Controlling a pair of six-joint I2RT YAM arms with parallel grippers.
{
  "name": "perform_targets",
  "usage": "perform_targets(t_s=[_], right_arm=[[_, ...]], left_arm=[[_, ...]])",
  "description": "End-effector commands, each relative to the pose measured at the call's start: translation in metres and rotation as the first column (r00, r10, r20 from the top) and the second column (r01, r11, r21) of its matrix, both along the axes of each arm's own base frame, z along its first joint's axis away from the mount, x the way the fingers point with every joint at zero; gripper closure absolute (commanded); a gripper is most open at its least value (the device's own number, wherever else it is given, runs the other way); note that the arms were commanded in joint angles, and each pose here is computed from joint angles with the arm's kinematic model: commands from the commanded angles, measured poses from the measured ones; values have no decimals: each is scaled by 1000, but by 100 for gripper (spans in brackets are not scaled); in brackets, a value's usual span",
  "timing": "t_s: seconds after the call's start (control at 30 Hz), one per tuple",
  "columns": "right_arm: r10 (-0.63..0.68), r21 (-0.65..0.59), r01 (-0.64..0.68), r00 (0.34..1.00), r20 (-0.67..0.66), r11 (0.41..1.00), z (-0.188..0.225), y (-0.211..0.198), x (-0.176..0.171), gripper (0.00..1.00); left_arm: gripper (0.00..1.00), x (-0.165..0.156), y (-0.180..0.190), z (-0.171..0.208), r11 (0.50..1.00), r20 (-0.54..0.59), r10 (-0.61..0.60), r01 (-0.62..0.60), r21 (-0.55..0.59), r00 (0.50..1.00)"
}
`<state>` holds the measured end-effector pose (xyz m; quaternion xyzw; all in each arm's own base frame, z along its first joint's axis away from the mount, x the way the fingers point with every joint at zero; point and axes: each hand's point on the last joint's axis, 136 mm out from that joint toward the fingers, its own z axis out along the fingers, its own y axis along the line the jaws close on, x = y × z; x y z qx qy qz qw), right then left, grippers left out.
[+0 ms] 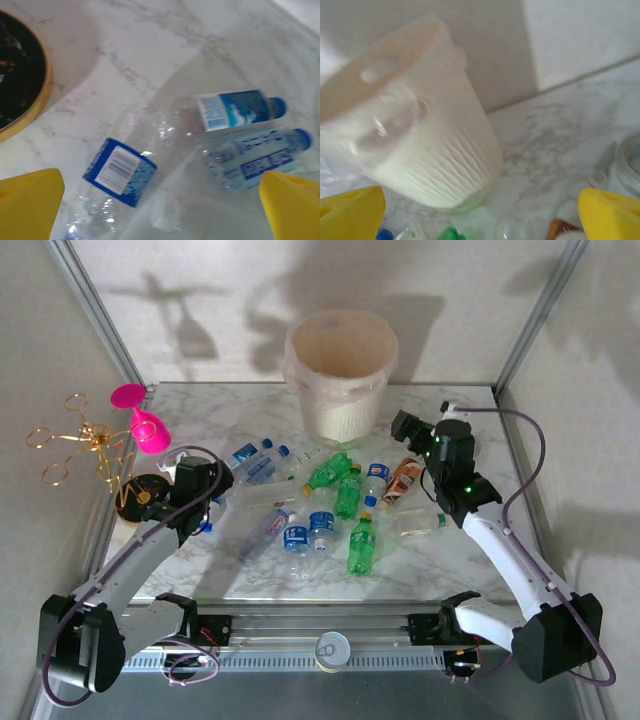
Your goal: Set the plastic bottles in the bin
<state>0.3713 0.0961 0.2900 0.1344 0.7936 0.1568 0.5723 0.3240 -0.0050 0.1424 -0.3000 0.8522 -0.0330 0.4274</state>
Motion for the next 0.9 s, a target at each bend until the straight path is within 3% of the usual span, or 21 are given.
perform_targets(t_s=[0.0, 0.3, 0.53, 0.87], right_arm=[[-65, 22, 66, 997, -32, 998, -24, -13, -10, 1], [-33, 135, 46, 995, -92, 990, -78, -6, -23, 1], [-59, 83, 74, 983, -175, 994, -103, -11, -25, 1], [8, 60, 0, 990, -142, 998, -104, -6, -34, 1]], left_arm=[[0, -8, 17, -10, 997, -82, 28, -21, 79, 996], [0, -7, 29, -51, 995, -139, 74, -64, 73, 988], [1, -5, 24, -80, 998, -189, 39, -29, 56, 981], [4, -2, 20, -111, 1000, -255, 17, -10, 29, 967]])
